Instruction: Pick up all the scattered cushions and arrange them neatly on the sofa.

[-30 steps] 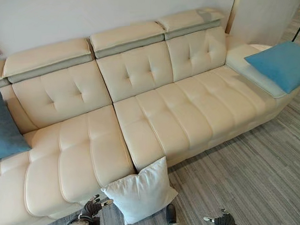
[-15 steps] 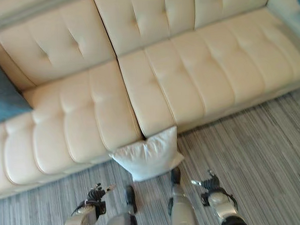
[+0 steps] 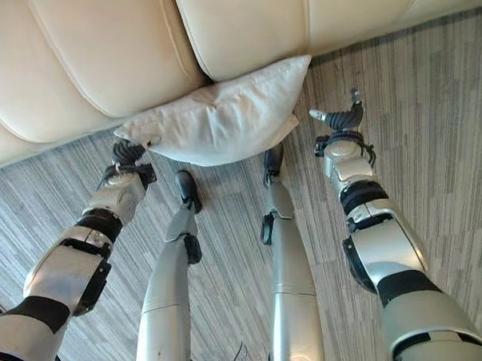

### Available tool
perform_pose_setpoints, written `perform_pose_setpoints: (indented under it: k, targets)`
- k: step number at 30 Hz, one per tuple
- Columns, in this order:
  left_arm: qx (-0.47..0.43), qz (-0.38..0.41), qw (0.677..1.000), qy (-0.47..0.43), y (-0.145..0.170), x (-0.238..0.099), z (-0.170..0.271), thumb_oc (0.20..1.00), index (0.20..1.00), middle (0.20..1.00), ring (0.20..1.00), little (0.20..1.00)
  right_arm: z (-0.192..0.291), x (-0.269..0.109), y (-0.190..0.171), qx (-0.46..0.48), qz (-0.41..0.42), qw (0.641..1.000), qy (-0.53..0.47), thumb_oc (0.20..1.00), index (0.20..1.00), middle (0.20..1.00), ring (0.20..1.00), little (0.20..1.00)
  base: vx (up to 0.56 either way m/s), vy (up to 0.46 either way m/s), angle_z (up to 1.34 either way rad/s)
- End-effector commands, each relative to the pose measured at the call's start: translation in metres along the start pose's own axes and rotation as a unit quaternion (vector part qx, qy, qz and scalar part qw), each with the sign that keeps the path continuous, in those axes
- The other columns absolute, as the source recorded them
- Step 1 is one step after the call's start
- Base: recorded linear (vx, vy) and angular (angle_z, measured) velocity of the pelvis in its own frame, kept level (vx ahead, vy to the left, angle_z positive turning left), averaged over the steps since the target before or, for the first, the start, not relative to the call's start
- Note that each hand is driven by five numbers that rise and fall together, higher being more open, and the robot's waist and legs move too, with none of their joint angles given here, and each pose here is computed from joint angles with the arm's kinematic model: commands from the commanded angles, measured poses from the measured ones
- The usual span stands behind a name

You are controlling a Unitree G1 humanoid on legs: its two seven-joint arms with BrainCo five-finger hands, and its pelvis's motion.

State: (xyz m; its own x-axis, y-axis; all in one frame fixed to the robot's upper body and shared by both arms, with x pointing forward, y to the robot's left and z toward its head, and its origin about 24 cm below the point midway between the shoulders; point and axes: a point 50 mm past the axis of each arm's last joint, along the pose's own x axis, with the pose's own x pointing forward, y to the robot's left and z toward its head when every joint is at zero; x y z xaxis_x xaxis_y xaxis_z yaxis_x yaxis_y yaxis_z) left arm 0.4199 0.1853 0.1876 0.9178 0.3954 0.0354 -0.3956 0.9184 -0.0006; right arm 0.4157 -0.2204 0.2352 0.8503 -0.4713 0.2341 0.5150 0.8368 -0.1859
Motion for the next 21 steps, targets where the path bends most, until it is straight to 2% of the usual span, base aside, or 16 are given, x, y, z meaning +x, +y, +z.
perform_pose_setpoints:
  k: [1,4,5,6,7,8,9,11,12,14,15,16,20,21]
  targets:
    - [-0.009,0.018,0.998,-0.063,0.006,0.002,0.026,1.000,1.000,1.000,1.000,1.000,0.003,-0.007,0.011,0.007,0.009,0.999,-0.036,1.000,1.000,1.000,1.000,1.000,0.07,-0.049,0.02]
    - [0.002,-0.061,0.985,-0.160,-0.040,-0.016,0.078,1.000,1.000,1.000,1.000,1.000,0.064,-0.013,0.032,0.050,0.053,0.989,-0.128,1.000,1.000,1.000,1.000,1.000,0.05,-0.008,0.06]
    - [0.002,-0.061,0.985,-0.160,-0.041,-0.016,0.078,1.000,1.000,1.000,1.000,1.000,0.065,-0.013,0.032,0.050,0.053,0.989,-0.128,1.000,1.000,1.000,1.000,1.000,0.04,-0.008,0.15]
    - [0.006,-0.079,0.983,-0.166,-0.050,-0.020,0.081,1.000,1.000,1.000,1.000,1.000,0.072,-0.015,0.036,0.048,0.059,0.987,-0.139,0.545,0.545,0.545,0.545,0.545,0.02,0.000,0.13]
    - [-0.007,-0.127,0.975,-0.180,-0.076,-0.034,0.090,0.586,0.586,0.586,0.586,0.586,0.084,-0.019,0.044,0.084,0.075,0.983,-0.147,0.200,0.200,0.200,0.200,0.200,0.01,0.007,0.08]
    - [-0.009,-0.136,0.974,-0.181,-0.081,-0.037,0.090,0.586,0.586,0.586,0.586,0.586,0.085,-0.020,0.047,0.096,0.082,0.981,-0.144,0.200,0.200,0.200,0.200,0.200,0.01,0.013,0.08]
    - [-0.009,-0.136,0.974,-0.181,-0.081,-0.037,0.090,0.200,0.200,0.200,0.200,0.200,0.085,-0.020,0.047,0.096,0.082,0.981,-0.144,0.200,0.200,0.200,0.200,0.200,-0.01,0.011,0.06]
    - [-0.064,-0.194,0.966,-0.159,-0.109,-0.057,0.083,0.200,0.200,0.200,0.200,0.200,0.088,-0.027,0.056,0.158,0.101,0.973,-0.133,0.200,0.200,0.200,0.200,0.200,-0.02,0.022,0.06]
    - [-0.064,-0.194,0.966,-0.159,-0.110,-0.057,0.083,0.200,0.200,0.200,0.200,0.200,0.088,-0.027,0.056,0.157,0.101,0.973,-0.133,0.200,0.200,0.200,0.200,0.200,-0.03,0.029,-0.08]
    - [-0.138,-0.239,0.953,-0.123,-0.133,-0.082,0.068,0.200,0.200,0.200,0.200,0.200,0.083,-0.038,0.066,0.236,0.119,0.957,-0.117,0.200,0.200,0.200,0.200,0.200,-0.03,0.030,-0.09]
    - [-0.138,-0.239,0.953,-0.123,-0.133,-0.082,0.068,0.200,0.200,0.200,0.200,0.200,0.083,-0.038,0.066,0.236,0.119,0.957,-0.117,0.200,0.200,0.200,0.200,0.200,-0.03,0.043,0.08]
    - [-0.178,-0.258,0.944,-0.102,-0.143,-0.095,0.059,0.200,0.200,0.200,0.200,0.200,0.079,-0.047,0.072,0.287,0.129,0.943,-0.109,0.200,0.200,0.200,0.200,0.200,-0.02,0.024,0.10]
    - [-0.206,-0.263,0.939,-0.082,-0.143,-0.104,0.043,0.200,0.200,0.200,0.200,0.200,0.057,-0.062,0.077,0.334,0.139,0.928,-0.091,0.200,0.200,0.200,0.200,0.200,-0.05,0.031,-0.07]
    - [-0.210,-0.261,0.939,-0.081,-0.139,-0.107,0.036,0.200,0.200,0.200,0.200,0.200,0.037,-0.069,0.076,0.334,0.140,0.929,-0.074,0.200,0.200,0.200,0.200,0.200,-0.05,0.030,-0.09]
